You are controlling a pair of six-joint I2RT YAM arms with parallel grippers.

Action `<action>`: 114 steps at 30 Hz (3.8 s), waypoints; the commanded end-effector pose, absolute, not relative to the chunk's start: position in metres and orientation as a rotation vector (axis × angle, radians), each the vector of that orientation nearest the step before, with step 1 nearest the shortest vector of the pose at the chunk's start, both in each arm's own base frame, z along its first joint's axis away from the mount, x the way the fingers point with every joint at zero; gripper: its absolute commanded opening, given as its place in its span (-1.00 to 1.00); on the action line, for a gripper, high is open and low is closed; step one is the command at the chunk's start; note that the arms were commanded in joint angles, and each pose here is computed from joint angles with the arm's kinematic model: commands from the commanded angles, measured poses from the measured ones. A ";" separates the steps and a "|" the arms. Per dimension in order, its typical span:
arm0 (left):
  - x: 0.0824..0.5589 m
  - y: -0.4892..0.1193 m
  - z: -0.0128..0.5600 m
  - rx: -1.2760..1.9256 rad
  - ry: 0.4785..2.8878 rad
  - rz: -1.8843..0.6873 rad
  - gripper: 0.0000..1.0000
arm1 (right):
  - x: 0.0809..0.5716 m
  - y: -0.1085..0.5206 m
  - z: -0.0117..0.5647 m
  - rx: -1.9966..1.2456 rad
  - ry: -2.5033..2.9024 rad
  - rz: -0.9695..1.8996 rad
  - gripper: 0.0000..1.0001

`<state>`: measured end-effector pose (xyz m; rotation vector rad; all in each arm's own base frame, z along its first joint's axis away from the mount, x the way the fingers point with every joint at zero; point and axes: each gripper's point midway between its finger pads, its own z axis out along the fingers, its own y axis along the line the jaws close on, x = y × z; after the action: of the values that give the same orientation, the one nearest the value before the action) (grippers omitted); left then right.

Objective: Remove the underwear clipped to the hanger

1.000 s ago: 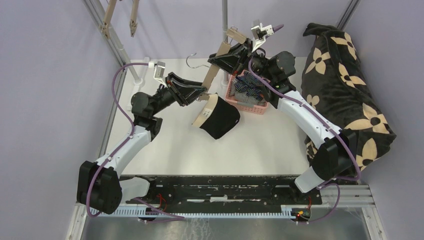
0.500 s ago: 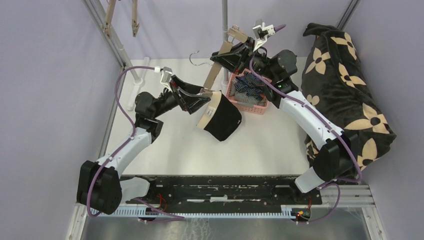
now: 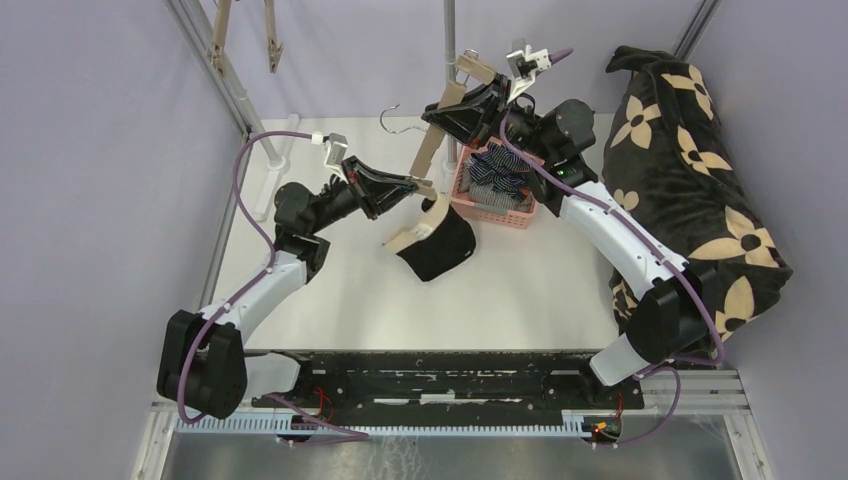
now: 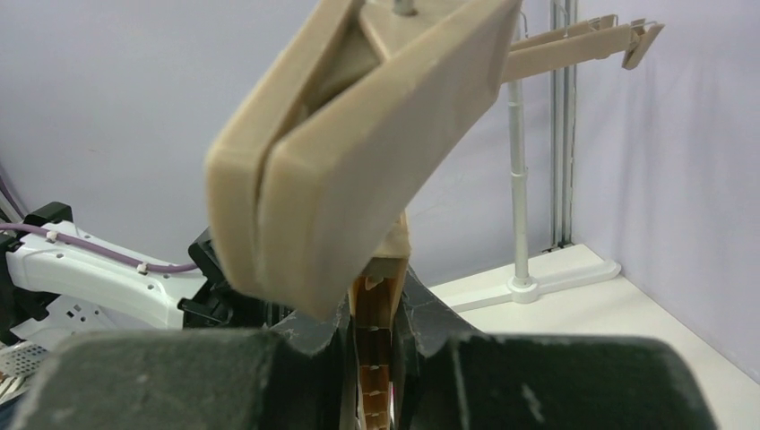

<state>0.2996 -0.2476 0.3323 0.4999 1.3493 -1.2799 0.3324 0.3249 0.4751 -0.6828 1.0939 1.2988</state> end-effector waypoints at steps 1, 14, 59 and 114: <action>0.299 -0.249 0.356 0.523 1.259 -1.264 -0.94 | 0.318 0.313 0.505 -0.665 1.006 1.278 -0.98; 0.293 -0.246 0.392 0.586 1.199 -1.200 -0.02 | 0.316 0.314 0.504 -0.673 1.016 1.288 -0.98; 0.284 -0.278 0.407 0.676 1.037 -1.493 -0.93 | 0.317 0.317 0.501 -0.675 1.026 1.301 -0.98; 0.377 -0.136 0.398 0.259 1.895 -0.362 -0.94 | 0.256 0.298 0.068 -1.307 2.246 0.353 1.00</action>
<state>0.3632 -0.1358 0.3652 0.2529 1.9846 -0.3884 0.2525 0.2989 0.0829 -1.2914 2.1853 0.3934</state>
